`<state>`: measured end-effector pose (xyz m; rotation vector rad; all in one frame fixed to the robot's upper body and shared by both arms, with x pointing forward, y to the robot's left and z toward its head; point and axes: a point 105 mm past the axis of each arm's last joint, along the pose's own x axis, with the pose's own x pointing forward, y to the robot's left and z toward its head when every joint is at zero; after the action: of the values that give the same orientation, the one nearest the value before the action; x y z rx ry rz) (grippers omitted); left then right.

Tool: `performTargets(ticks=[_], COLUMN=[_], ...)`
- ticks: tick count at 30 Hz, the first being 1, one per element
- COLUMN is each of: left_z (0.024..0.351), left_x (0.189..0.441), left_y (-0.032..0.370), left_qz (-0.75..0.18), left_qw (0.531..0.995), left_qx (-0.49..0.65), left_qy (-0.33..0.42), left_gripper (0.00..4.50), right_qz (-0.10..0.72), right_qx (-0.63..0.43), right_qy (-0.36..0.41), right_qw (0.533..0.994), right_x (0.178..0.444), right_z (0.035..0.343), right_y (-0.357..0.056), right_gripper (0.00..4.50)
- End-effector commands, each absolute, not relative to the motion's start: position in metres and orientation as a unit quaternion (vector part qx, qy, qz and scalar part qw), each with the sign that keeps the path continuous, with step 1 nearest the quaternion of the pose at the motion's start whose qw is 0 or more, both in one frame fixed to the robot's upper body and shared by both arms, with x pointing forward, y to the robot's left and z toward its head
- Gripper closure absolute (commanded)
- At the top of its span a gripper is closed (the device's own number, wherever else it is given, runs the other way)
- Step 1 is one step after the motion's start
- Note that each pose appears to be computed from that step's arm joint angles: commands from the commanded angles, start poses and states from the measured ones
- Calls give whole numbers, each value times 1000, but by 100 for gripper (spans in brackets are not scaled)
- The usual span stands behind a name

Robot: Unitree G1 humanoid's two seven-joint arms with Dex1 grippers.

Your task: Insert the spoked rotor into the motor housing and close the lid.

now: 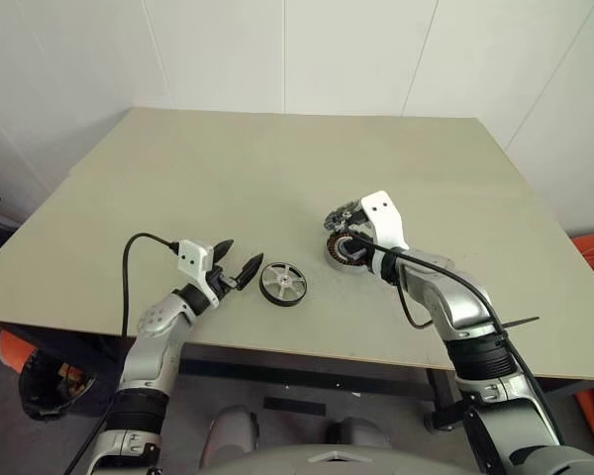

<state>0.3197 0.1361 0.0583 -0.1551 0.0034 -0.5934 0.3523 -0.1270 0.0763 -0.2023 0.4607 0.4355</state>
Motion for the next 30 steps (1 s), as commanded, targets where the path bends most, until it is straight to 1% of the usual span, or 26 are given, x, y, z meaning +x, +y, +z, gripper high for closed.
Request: performTargets(ticks=[1, 7, 9, 10, 12, 13, 15, 19, 21, 24, 25, 30], left_z=[70, 73, 73, 74, 74, 74, 74, 74, 73, 71, 70, 68], left_x=[324, 324, 324, 324, 324, 324, 324, 324, 324, 323, 323, 323], left_y=[138, 136, 135, 134, 134, 134, 133, 134, 135, 136, 137, 139], left_qz=[-295, -296, -297, -297, -297, -297, -296, -295, -295, -294, -293, -292], left_qw=[953, 952, 952, 952, 952, 952, 952, 953, 953, 953, 953, 954], left_qx=[-68, -68, -69, -69, -69, -69, -69, -69, -70, -70, -70, -71], left_qy=[-23, -24, -24, -24, -24, -24, -23, -23, -23, -22, -21, -20], left_gripper=[0, 0, 0, 0, 0, 0, 0, 0, 0, 0, 0, 0], right_qz=[212, 214, 214, 214, 213, 212, 211, 210, 210, 208, 207, 200], right_qx=[-95, -92, -92, -92, -89, -87, -83, -79, -78, -77, -76, -78], right_qy=[199, 198, 198, 197, 196, 195, 194, 193, 194, 196, 197, 199], right_qw=[952, 952, 952, 952, 953, 953, 955, 955, 955, 955, 955, 956], right_x=[358, 355, 354, 354, 354, 354, 354, 356, 357, 359, 360, 368], right_z=[92, 96, 97, 98, 100, 100, 103, 105, 105, 104, 103, 104], right_y=[-128, -129, -129, -130, -131, -131, -132, -131, -129, -128, -127, -123], right_gripper=[319, 121, 43, 17, 17, 39, 99, 238, 319, 421, 447, 447])
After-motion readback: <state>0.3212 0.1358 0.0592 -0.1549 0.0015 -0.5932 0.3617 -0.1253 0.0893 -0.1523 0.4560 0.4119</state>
